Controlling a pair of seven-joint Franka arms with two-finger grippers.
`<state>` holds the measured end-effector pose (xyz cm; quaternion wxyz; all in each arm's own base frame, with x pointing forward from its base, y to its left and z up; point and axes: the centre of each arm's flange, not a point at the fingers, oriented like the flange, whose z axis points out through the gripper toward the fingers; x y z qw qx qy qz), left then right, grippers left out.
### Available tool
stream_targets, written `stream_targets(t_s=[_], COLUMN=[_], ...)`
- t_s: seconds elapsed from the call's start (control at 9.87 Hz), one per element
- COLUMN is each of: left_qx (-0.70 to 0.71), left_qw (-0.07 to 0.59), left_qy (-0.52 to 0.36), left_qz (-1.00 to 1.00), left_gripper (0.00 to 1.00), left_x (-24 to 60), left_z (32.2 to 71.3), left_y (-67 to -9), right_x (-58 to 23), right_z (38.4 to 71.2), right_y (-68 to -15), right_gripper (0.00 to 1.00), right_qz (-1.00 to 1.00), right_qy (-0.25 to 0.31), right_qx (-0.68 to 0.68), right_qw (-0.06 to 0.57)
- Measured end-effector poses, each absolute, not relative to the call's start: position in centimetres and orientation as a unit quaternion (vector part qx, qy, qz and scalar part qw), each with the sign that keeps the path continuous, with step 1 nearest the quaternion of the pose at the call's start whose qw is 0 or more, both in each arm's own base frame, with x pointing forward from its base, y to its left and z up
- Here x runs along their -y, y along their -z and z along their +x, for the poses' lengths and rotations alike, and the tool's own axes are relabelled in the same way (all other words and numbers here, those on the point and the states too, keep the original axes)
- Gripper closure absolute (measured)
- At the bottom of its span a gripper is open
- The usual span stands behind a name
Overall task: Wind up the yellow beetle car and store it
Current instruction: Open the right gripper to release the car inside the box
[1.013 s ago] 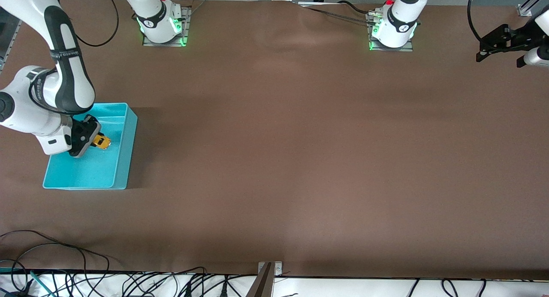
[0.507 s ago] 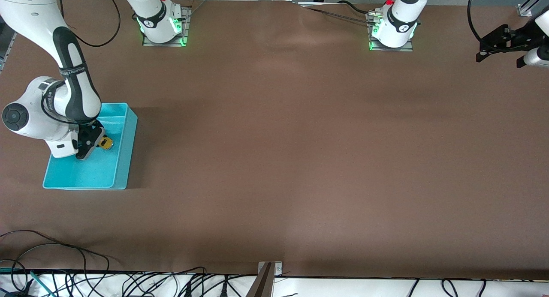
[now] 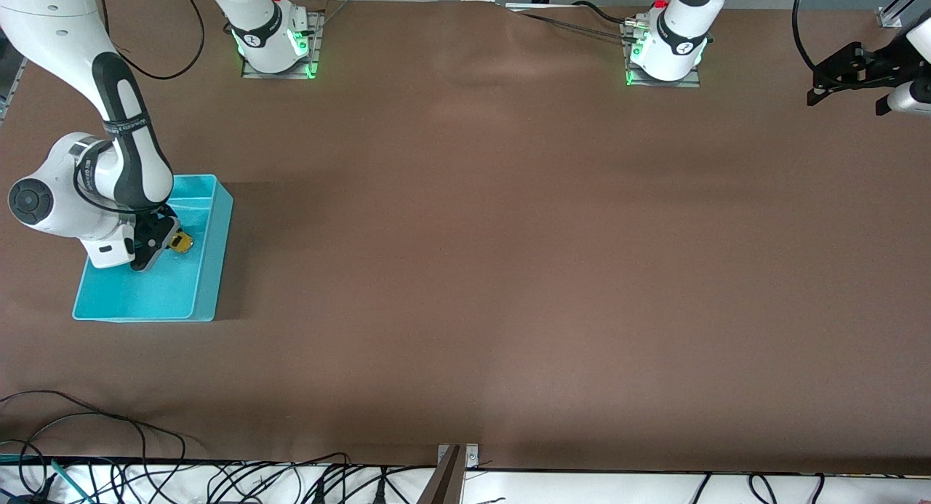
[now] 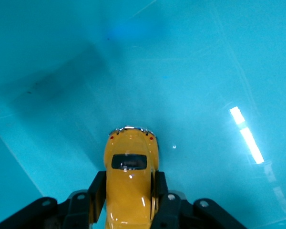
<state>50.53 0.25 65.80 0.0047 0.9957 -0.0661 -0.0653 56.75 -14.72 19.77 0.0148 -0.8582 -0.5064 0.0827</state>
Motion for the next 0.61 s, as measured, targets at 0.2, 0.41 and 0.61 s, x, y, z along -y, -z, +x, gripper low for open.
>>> stream_targets(t_s=[0.2, 0.41, 0.61], left_qx=[0.066, 0.066, 0.066], left_qw=[0.005, 0.005, 0.005], left_qy=[0.065, 0.065, 0.065], left_qz=[0.996, 0.996, 0.996], left_gripper=[0.0, 0.0, 0.0], left_x=[-0.3, -0.3, -0.3], left_z=[50.5, 50.5, 50.5], left_y=[-65.8, -65.8, -65.8], right_x=[14.7, 14.5, 13.7], right_z=[56.8, 57.8, 59.8], right_y=[-19.7, -20.9, -25.3], right_gripper=[0.46, 0.21, 0.03], right_qz=[-0.858, -0.862, -0.887], right_qy=[-0.082, -0.071, -0.057], right_qx=[0.507, 0.502, 0.457], right_qw=[0.014, 0.006, 0.007])
